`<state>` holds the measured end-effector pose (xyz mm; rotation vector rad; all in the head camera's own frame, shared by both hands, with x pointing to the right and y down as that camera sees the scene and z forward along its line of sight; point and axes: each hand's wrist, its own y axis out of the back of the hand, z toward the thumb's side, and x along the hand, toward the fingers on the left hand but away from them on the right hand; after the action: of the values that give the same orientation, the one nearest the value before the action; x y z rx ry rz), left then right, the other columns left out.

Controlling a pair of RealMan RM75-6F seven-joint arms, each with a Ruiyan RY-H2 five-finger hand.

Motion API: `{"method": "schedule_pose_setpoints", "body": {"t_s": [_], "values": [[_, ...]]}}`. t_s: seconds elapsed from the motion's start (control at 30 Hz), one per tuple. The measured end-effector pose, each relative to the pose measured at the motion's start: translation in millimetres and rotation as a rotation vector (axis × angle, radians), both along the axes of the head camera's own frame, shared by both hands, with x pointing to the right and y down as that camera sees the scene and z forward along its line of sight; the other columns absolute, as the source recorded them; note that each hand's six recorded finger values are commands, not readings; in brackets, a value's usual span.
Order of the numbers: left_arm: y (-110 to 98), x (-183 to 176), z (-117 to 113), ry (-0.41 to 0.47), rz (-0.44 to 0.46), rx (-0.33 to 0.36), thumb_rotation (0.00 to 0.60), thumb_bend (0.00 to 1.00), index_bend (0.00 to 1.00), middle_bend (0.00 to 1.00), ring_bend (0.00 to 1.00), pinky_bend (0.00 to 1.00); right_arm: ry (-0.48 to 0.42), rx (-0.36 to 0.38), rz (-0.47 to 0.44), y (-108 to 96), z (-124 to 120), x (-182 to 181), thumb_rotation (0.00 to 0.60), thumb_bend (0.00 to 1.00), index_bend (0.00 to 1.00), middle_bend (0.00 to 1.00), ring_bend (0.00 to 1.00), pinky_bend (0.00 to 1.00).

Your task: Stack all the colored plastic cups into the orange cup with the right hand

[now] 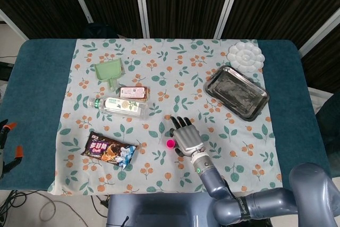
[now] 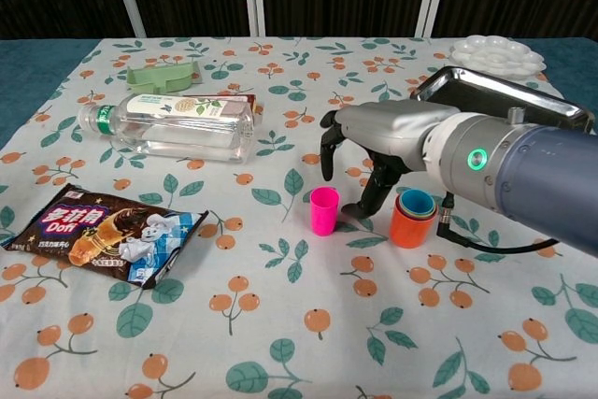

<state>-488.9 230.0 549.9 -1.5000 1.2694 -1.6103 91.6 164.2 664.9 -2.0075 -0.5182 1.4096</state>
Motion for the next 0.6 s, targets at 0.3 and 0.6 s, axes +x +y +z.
{"method": "schedule_pose_setpoints", "body": {"t_s": [0.3,0.6], "values": [[-0.2,-0.3,0.0,-0.001,0.000,0.001,0.600,0.47,0.19,0.07,0.00,0.01,-0.009,-0.001,0.005,1.0,2.3,-4.2,0.600,0.38,0.42,0.00,0.02,0.10],[0.0,-0.7,0.2,-0.002,0.000,-0.001,0.600,0.47,0.19,0.07,0.00,0.01,-0.009,-0.006,0.010,2.0,5.9,-6.0,0.600,0.38,0.44,0.00,0.02,0.10]]}}
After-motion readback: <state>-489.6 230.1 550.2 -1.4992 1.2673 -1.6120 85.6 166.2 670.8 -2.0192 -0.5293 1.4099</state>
